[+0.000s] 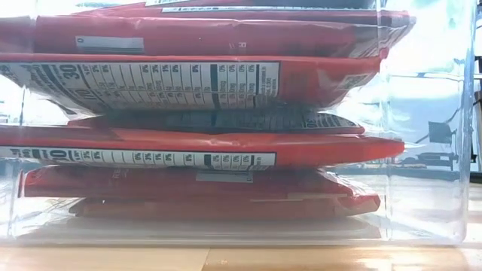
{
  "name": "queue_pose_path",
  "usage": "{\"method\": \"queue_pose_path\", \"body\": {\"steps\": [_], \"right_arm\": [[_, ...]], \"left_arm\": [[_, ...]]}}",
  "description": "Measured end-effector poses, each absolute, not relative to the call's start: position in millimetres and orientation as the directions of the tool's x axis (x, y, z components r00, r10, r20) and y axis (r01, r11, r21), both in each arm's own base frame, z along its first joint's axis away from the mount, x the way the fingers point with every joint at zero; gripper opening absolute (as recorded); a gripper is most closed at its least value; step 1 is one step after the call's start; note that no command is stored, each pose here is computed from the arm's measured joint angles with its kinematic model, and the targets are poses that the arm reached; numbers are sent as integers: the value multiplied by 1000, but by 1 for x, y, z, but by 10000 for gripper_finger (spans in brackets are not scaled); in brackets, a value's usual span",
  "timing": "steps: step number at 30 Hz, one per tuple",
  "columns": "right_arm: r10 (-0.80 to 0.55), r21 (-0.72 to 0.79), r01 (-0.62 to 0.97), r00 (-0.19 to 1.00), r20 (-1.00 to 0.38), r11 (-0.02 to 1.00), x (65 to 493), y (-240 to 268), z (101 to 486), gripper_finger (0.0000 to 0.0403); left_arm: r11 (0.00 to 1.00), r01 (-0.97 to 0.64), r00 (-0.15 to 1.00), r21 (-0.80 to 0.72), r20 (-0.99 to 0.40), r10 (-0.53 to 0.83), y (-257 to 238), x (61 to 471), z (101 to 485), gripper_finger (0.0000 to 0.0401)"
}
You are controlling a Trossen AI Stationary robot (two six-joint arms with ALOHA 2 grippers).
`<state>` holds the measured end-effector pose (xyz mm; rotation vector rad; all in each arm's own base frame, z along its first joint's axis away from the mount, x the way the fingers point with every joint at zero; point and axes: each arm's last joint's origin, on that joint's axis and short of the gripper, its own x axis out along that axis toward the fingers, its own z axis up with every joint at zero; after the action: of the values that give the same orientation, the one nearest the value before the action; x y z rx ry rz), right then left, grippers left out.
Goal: Sort popcorn bags into baskets
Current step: Return to Home Position
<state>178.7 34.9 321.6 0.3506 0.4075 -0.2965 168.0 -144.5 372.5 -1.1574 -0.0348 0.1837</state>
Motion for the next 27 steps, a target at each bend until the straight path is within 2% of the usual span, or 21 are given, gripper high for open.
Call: {"method": "queue_pose_path", "body": {"steps": [3, 6, 7, 9, 12, 16, 22, 24, 27], "right_arm": [[-191, 151, 254, 921, -339, 955, 156, 30, 355, 121], [-196, -21, 199, 934, -299, 980, 130, 22, 378, 124], [-198, -48, 193, 933, -301, 980, 120, 19, 382, 125], [-194, -37, 192, 940, -282, 981, 103, 15, 389, 126], [-164, -81, 147, 942, -293, 986, 74, 8, 386, 125], [-198, 60, 210, 967, -157, 976, 33, -5, 378, 122], [-232, 284, 196, 968, 98, 939, -12, -15, 333, 125], [-251, 308, 205, 961, 117, 929, -1, -13, 322, 126], [-268, 285, 246, 963, 38, 926, 9, -12, 310, 125]], "left_arm": [[498, -44, 982, -866, 54, 180, -120, 145, 403, 171], [716, -30, 982, -698, 112, 150, -96, 122, 419, 171], [756, -39, 979, -654, 127, 160, -87, 114, 423, 171], [766, -70, 966, -639, 147, 211, -72, 101, 429, 171], [853, -103, 971, -511, 132, 197, -49, 80, 426, 171], [849, -14, 983, -528, 147, 107, -22, 54, 409, 171], [845, 212, 947, -490, 316, -55, -4, 30, 356, 171], [843, 244, 933, -479, 353, -69, -4, 29, 330, 171], [850, 252, 930, -462, 360, -80, -16, 41, 296, 171]]}}
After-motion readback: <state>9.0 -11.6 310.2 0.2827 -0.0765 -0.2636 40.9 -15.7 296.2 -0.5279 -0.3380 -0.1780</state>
